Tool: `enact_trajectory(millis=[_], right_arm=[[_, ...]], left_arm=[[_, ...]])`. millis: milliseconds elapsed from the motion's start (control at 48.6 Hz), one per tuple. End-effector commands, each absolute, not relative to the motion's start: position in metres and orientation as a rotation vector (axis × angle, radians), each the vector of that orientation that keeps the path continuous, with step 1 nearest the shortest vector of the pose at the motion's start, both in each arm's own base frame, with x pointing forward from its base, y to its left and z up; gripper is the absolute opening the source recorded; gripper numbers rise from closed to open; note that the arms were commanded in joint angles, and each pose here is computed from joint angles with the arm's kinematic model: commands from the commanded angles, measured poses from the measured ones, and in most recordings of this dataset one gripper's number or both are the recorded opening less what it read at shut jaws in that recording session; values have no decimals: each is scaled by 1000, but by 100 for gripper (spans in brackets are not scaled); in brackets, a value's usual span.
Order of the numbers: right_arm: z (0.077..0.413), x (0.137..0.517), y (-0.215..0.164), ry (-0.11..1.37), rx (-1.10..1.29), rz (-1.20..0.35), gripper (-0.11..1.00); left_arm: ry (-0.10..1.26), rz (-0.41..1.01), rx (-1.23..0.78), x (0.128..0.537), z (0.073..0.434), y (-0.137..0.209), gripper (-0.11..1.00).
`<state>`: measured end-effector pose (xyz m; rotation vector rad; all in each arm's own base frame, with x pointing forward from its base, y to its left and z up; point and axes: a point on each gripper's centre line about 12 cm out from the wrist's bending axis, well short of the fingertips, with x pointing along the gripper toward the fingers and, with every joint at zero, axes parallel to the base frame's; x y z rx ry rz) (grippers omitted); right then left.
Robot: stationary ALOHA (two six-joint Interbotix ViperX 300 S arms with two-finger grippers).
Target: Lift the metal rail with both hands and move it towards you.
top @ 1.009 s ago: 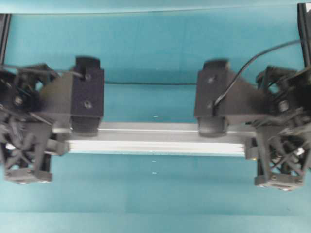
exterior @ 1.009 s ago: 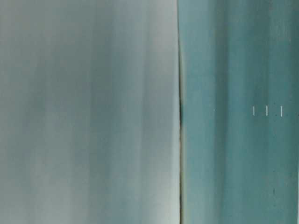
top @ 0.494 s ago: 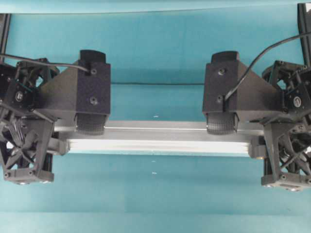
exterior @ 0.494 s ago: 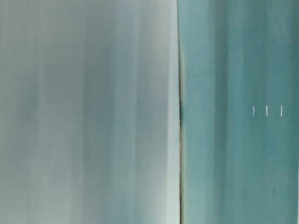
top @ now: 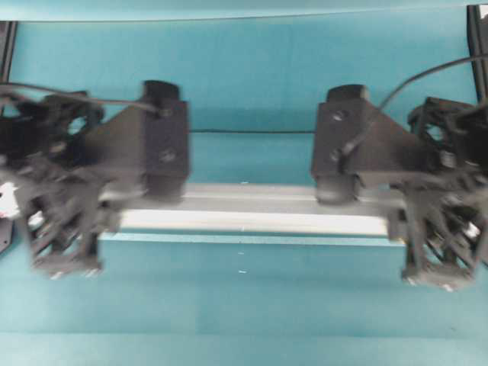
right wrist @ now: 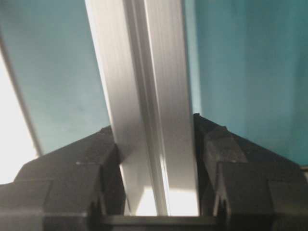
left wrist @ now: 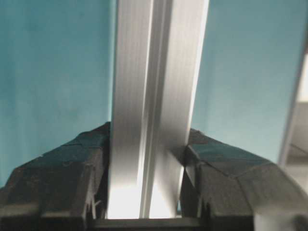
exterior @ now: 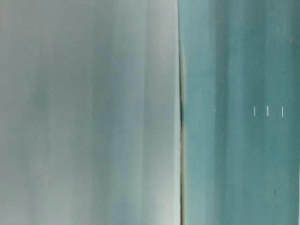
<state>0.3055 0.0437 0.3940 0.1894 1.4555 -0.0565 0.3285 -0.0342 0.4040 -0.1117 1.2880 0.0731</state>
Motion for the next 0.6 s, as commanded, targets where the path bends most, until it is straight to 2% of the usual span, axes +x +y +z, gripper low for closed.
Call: enact_trajectory(millis=[0,144,329,474,576], right_arm=[[381,302,32,1473,218,-100,40],[338,301,29,1511,206,-101,40],[293,304,27,1444,224,-106,40],[255,301,22,1424,227,-125,40],[233,300,18,1412,235,-133,40]], left_arm=[[1219,113,-148,327,406,-20,31],[1248,134,-153,332,364,-11,31],[1319,155,-160,331,298,-8,31],[1279,154,-168,334,273,-6,31],[1299,165,-172,332,253,-2,31]])
